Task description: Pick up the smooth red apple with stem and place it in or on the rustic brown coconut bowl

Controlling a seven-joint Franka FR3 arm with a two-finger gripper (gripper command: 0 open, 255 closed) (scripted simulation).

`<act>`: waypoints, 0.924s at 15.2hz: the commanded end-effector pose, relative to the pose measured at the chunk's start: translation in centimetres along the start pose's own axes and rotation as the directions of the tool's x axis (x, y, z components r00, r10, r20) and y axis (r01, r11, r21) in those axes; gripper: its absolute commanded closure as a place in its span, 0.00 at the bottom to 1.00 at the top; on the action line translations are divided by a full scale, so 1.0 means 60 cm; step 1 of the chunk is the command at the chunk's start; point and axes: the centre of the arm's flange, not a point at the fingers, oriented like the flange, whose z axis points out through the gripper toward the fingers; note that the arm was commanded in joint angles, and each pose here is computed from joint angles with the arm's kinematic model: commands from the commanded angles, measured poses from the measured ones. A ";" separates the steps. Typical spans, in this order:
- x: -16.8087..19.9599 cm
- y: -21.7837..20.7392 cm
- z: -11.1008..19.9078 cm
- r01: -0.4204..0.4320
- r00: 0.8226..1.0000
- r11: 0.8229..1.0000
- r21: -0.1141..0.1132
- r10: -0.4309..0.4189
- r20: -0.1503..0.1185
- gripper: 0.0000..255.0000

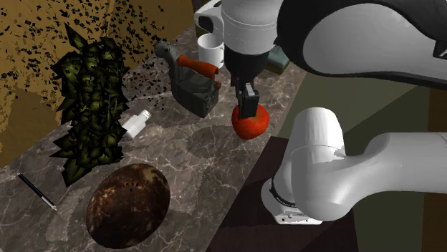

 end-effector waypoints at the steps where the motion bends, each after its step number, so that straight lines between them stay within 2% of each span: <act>1: -0.032 0.011 0.016 0.032 0.999 0.999 0.002 -0.032 0.017 0.00; 4: -0.078 0.028 0.037 0.071 0.997 0.997 0.004 -0.071 0.037 0.00; 11: -0.081 0.028 0.098 0.071 0.997 0.997 0.004 -0.071 0.037 0.00; 14: -0.081 0.028 0.103 0.071 0.997 0.997 0.004 -0.071 0.037 0.00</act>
